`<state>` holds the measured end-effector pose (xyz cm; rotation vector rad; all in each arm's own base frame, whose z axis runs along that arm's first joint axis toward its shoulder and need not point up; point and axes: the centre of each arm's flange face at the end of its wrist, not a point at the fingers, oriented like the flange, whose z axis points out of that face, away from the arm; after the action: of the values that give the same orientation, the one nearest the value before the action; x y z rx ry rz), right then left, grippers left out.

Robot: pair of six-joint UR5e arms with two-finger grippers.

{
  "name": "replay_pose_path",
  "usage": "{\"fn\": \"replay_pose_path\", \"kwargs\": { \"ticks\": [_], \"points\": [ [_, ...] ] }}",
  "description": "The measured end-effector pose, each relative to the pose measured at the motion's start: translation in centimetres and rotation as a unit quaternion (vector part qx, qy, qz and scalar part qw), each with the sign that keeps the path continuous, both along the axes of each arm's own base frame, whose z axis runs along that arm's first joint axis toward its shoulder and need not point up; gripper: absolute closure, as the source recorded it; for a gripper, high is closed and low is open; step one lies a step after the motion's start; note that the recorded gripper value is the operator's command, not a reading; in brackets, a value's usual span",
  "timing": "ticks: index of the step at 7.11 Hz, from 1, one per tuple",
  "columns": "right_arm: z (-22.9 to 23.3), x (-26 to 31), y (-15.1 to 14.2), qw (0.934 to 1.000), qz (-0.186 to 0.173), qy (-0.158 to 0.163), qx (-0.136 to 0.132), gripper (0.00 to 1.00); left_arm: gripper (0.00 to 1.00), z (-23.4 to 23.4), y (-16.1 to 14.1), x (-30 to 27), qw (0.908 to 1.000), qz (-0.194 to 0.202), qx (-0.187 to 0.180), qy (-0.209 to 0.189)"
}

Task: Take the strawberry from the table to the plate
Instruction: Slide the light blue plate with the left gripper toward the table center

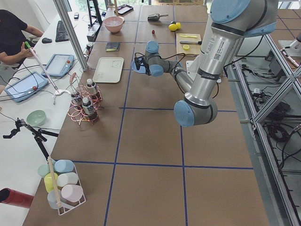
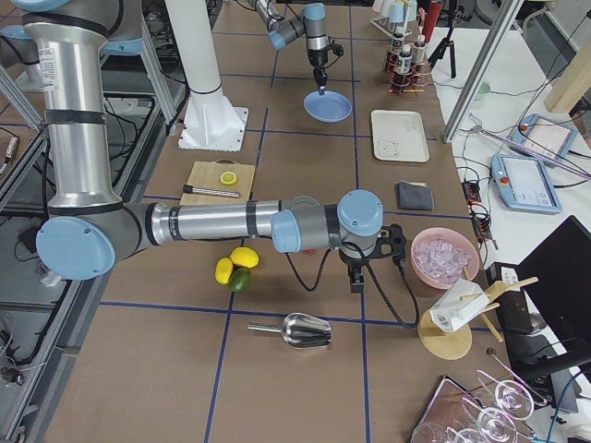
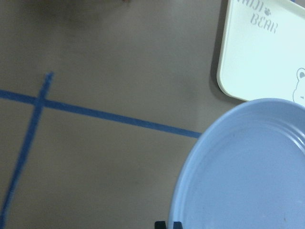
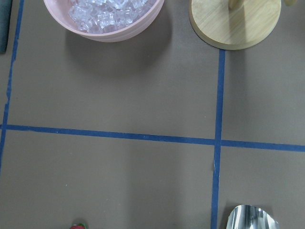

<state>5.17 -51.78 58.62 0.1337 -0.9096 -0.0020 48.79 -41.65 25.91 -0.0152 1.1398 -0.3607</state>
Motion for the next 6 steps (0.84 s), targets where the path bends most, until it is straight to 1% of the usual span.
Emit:
{"fn": "replay_pose_path", "kwargs": {
  "ticks": [2, 3, 4, 5, 6],
  "points": [
    [-0.1, -0.1, 0.0, 1.0000, -0.001, -0.006, -0.001, 0.00, 1.00, 0.3, 3.8, 5.7, 0.9998, 0.005, -0.014, -0.014],
    [-0.1, -0.1, 0.0, 1.0000, -0.001, -0.008, -0.001, 0.00, 1.00, 0.7, 5.1, 7.3, 0.9996, 0.010, -0.017, -0.019],
    [-0.2, -0.1, 0.0, 1.0000, -0.001, -0.009, 0.000, 0.00, 0.52, 0.8, 5.8, 8.1, 0.9995, 0.013, -0.016, -0.022],
    [-0.2, -0.2, 0.0, 1.0000, -0.002, -0.009, 0.000, 0.00, 0.01, 0.8, 5.9, 7.9, 0.9996, 0.013, -0.015, -0.022],
    [-0.4, -0.5, 0.0, 0.9999, -0.002, -0.010, -0.001, 0.00, 0.00, 0.9, 5.0, 7.0, 0.9996, 0.005, -0.014, -0.022]
  ]
}}
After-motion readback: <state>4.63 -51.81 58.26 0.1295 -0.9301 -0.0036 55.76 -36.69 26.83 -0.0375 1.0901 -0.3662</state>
